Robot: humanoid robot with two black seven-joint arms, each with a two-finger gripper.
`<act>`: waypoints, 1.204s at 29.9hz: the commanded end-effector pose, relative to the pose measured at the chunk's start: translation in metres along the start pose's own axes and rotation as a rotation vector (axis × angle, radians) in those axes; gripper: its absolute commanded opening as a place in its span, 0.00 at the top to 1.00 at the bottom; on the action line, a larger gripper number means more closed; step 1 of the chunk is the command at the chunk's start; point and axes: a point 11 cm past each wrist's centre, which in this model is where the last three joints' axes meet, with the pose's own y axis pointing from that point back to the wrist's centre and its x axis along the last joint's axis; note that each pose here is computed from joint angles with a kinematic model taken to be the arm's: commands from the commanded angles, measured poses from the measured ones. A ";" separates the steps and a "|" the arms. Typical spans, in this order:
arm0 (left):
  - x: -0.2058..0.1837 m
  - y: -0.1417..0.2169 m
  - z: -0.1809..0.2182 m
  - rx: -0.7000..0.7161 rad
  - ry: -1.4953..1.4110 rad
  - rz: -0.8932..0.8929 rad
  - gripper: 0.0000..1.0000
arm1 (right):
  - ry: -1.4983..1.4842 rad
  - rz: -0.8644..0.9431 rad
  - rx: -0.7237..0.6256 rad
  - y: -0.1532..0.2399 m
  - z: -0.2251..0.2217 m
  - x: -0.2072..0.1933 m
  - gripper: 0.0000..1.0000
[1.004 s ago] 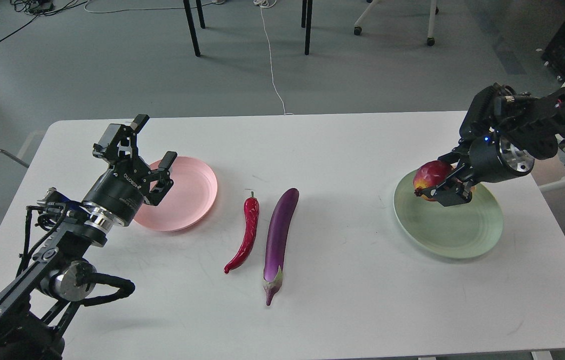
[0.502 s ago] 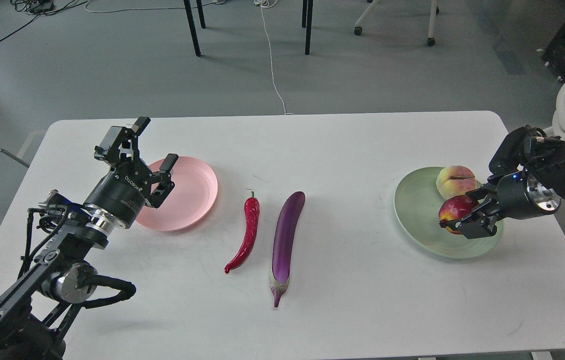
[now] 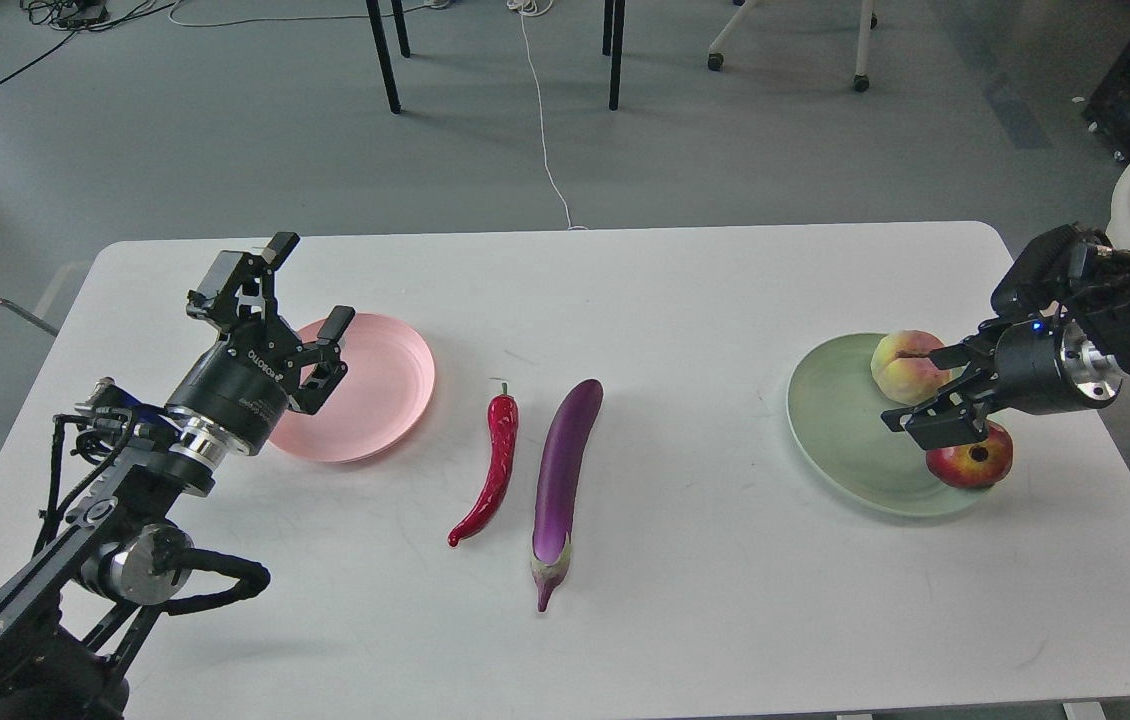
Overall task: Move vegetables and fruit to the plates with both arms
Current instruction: 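Carry the apple onto the green plate, release, and raise the right gripper, then reach the left gripper to the red chili pepper and grasp it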
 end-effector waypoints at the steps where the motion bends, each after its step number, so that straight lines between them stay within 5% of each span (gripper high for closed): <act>1: 0.003 -0.001 0.006 -0.005 -0.039 -0.008 0.00 | -0.330 0.221 0.104 -0.006 -0.018 0.024 0.03; 10: -0.004 -0.001 0.017 -0.041 -0.308 -0.109 0.00 | -1.255 0.654 0.343 -0.020 -0.019 0.028 0.03; 16: -0.063 -0.016 0.020 -0.056 -0.642 -0.409 0.00 | -1.668 0.850 0.494 -0.019 -0.005 0.017 0.02; 25: -0.142 -0.054 -0.012 0.000 -1.344 -0.962 0.00 | -1.885 0.887 0.596 -0.006 0.042 -0.038 0.02; 36: -0.106 -0.076 -0.060 0.426 -1.648 -1.008 0.00 | -1.891 0.919 0.575 0.005 0.049 -0.047 0.02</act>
